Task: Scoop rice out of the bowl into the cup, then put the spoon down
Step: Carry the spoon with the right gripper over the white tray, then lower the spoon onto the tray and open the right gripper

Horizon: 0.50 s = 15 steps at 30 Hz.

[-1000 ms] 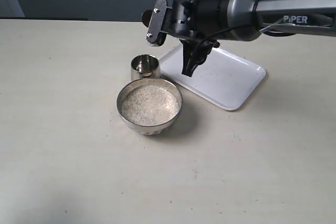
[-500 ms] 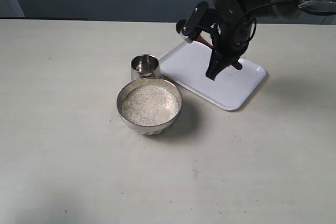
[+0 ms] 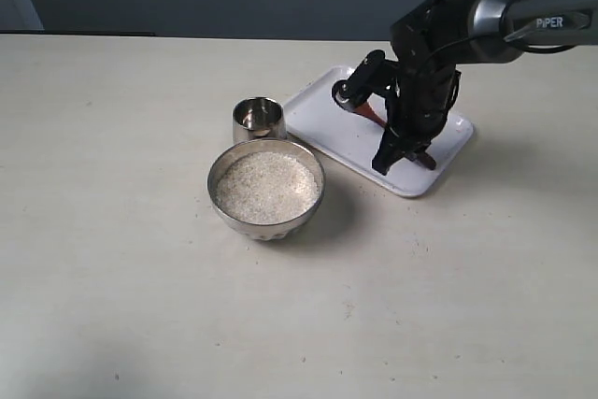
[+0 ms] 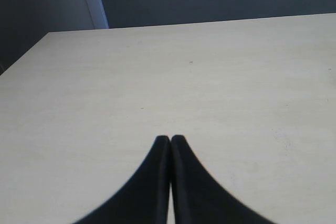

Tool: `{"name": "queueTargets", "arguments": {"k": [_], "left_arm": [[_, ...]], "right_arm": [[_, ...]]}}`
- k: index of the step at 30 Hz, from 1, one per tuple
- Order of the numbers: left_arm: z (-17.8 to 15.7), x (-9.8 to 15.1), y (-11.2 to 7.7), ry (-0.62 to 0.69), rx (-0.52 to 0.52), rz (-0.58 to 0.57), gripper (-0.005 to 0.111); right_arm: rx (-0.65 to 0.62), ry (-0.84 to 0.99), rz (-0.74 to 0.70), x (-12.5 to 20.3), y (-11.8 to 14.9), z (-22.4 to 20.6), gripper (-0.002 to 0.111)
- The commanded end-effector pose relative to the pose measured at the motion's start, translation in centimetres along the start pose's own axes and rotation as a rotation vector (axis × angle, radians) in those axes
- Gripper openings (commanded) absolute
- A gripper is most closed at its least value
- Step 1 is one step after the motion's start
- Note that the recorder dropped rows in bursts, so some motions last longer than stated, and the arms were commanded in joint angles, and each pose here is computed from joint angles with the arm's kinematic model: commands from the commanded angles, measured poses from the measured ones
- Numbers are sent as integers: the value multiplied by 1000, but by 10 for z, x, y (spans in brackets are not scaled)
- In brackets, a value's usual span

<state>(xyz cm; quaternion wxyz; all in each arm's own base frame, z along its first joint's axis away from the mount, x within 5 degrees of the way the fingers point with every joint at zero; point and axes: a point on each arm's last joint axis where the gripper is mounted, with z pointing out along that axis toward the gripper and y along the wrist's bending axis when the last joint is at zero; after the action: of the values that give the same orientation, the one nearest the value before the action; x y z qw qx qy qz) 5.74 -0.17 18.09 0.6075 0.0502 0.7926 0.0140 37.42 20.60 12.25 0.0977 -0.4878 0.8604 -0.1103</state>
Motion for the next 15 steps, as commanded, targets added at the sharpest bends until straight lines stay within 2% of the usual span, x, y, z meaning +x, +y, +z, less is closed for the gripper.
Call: {"name": "queueTargets", "arguments": {"k": [1, 6, 10, 12, 15], "left_arm": [[-1, -4, 0, -17, 1, -6, 1], [-1, -4, 0, -17, 1, -6, 1], [-1, -4, 0, -17, 1, -6, 1], [-1, -4, 0, -17, 1, -6, 1], [-1, -4, 0, -17, 1, -6, 1]], "right_arm": [[-20, 12, 15, 0, 2, 11, -1], [25, 8, 83, 0, -2, 13, -1], [38, 11, 72, 0, -3, 13, -1], [38, 9, 72, 0, -3, 13, 5], [37, 9, 73, 0, -3, 13, 26]]}}
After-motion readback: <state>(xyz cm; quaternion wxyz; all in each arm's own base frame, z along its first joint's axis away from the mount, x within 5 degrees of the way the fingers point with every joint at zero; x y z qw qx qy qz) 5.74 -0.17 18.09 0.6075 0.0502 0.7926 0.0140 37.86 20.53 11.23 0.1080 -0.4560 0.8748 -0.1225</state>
